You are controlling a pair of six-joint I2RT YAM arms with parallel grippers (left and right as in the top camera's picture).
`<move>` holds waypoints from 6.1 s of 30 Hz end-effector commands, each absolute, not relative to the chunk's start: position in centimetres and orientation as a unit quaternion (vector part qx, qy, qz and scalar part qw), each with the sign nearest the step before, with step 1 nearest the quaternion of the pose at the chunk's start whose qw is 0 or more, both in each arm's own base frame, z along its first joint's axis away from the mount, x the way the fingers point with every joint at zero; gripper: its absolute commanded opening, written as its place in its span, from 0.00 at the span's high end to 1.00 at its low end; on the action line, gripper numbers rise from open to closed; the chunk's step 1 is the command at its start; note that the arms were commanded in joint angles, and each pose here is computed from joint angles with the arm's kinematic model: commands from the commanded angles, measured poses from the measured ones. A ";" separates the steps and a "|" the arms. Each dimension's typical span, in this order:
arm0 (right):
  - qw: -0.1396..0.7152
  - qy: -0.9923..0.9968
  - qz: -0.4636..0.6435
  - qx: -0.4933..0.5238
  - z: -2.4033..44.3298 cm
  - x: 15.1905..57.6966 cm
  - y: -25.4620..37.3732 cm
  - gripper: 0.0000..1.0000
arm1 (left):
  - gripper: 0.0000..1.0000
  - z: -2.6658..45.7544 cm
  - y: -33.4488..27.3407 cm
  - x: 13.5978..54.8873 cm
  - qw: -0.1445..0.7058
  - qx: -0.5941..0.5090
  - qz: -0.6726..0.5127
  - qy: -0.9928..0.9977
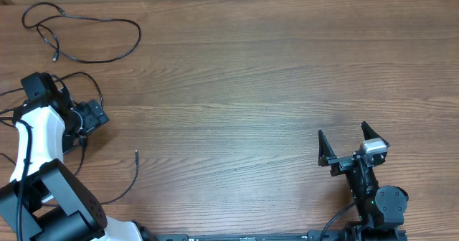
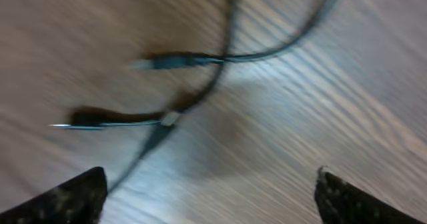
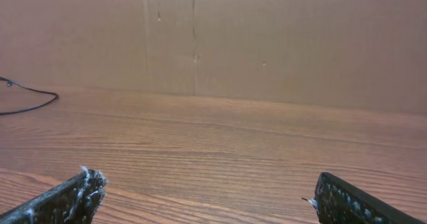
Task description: Untangle cables
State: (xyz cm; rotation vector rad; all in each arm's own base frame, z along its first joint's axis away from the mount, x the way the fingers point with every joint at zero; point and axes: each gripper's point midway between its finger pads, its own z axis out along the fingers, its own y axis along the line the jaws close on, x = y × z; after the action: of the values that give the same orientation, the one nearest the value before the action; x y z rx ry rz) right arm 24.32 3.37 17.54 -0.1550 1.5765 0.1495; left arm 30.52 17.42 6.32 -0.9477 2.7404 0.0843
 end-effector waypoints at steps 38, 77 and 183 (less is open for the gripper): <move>0.701 0.707 0.065 -0.069 17.3 24.3 3.3 0.00 | 0.31 -0.9 17.1 28.8 0.032 -0.155 -0.018 0.987; 0.701 0.707 0.065 -0.069 17.3 24.3 3.3 0.00 | 0.81 -2.3 13.9 24.3 -0.052 -0.160 -0.060 0.984; 0.701 0.707 0.065 -0.069 17.3 24.3 3.3 0.00 | 0.00 33.7 -7.1 11.3 0.341 0.171 -0.153 0.912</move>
State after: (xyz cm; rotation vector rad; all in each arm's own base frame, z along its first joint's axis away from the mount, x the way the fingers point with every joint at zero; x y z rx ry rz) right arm 24.32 3.36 17.54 -0.1550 1.5765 0.1489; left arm 11.41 -7.14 33.46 0.4609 2.3739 -0.3875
